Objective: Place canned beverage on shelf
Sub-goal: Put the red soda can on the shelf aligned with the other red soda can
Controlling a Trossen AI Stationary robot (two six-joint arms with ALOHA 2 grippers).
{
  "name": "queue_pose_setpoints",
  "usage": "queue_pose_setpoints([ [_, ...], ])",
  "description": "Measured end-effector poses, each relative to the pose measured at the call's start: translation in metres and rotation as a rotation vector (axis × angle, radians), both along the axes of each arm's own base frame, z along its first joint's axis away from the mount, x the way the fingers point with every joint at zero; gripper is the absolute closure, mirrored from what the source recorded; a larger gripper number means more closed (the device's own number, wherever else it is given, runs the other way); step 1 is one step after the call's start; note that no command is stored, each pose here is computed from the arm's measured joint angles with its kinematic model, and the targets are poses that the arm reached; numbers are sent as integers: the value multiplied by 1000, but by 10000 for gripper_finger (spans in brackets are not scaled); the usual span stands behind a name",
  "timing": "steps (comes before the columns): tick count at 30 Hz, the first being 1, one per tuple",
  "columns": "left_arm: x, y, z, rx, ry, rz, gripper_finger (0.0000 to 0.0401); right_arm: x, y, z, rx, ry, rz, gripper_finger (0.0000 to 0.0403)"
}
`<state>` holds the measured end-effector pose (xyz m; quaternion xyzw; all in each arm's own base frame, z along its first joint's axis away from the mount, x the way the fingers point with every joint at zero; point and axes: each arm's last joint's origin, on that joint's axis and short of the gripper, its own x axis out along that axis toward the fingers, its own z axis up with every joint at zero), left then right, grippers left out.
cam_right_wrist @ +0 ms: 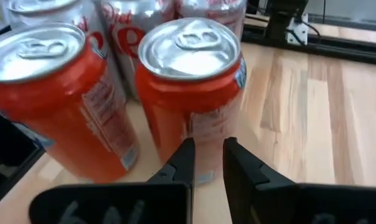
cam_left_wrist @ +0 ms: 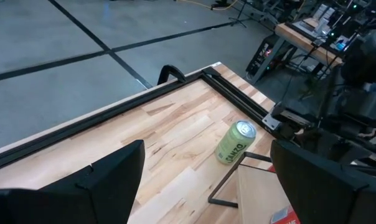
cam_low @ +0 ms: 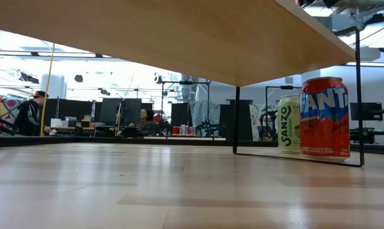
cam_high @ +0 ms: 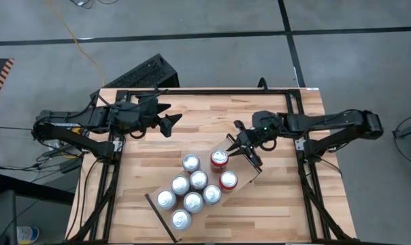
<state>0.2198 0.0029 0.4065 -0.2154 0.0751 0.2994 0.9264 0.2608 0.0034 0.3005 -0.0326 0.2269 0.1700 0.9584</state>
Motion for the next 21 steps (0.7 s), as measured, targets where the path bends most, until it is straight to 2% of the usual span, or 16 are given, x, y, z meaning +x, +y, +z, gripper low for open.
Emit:
queue_pose_setpoints([
  [12,0,0,0,1,0,6,69,5,-16,10,-33,-121,-102,338],
  [18,0,0,0,-13,-7,5,69,0,-15,8,36,-55,-107,338],
  [21,0,0,-1,-21,-1,6,69,-3,-5,1,80,39,-83,338],
])
